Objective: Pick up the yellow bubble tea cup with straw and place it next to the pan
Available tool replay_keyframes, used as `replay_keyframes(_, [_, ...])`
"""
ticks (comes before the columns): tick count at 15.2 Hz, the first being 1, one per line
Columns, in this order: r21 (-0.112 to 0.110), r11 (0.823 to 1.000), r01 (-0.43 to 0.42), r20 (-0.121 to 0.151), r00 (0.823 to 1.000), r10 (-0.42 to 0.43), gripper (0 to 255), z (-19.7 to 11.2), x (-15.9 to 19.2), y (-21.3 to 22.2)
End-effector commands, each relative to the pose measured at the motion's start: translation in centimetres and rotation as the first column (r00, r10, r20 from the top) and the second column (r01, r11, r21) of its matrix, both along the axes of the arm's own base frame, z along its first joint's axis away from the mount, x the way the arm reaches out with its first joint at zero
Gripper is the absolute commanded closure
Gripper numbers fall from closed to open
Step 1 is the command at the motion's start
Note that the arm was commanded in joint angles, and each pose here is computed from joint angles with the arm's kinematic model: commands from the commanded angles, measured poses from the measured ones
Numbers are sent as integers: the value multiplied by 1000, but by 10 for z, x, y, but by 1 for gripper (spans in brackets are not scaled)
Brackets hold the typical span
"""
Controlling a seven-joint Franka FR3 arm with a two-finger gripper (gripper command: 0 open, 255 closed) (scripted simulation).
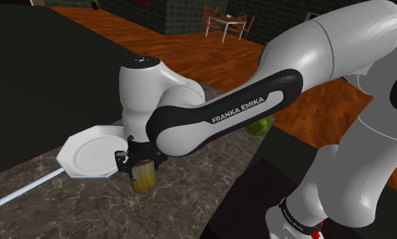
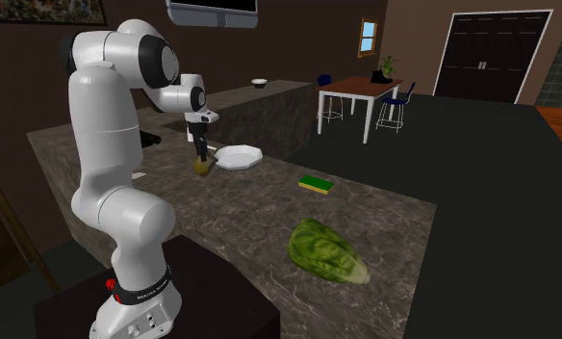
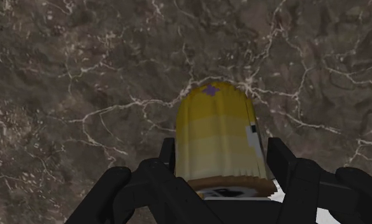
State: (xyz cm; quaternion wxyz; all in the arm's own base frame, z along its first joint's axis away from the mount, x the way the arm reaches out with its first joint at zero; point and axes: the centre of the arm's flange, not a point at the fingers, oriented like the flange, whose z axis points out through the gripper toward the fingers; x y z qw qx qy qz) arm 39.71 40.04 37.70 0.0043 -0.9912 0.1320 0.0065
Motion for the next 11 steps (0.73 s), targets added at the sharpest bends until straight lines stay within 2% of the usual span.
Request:
replay_keyframes(1, [1,1000,0,1,1000,0,255,-10,-1,0])
replay_keyframes(4, [1,1000,0,1,1000,0,255,-25,-1,0])
replay_keyframes(11, [1,1000,0,1,1000,0,255,-25,-1,0])
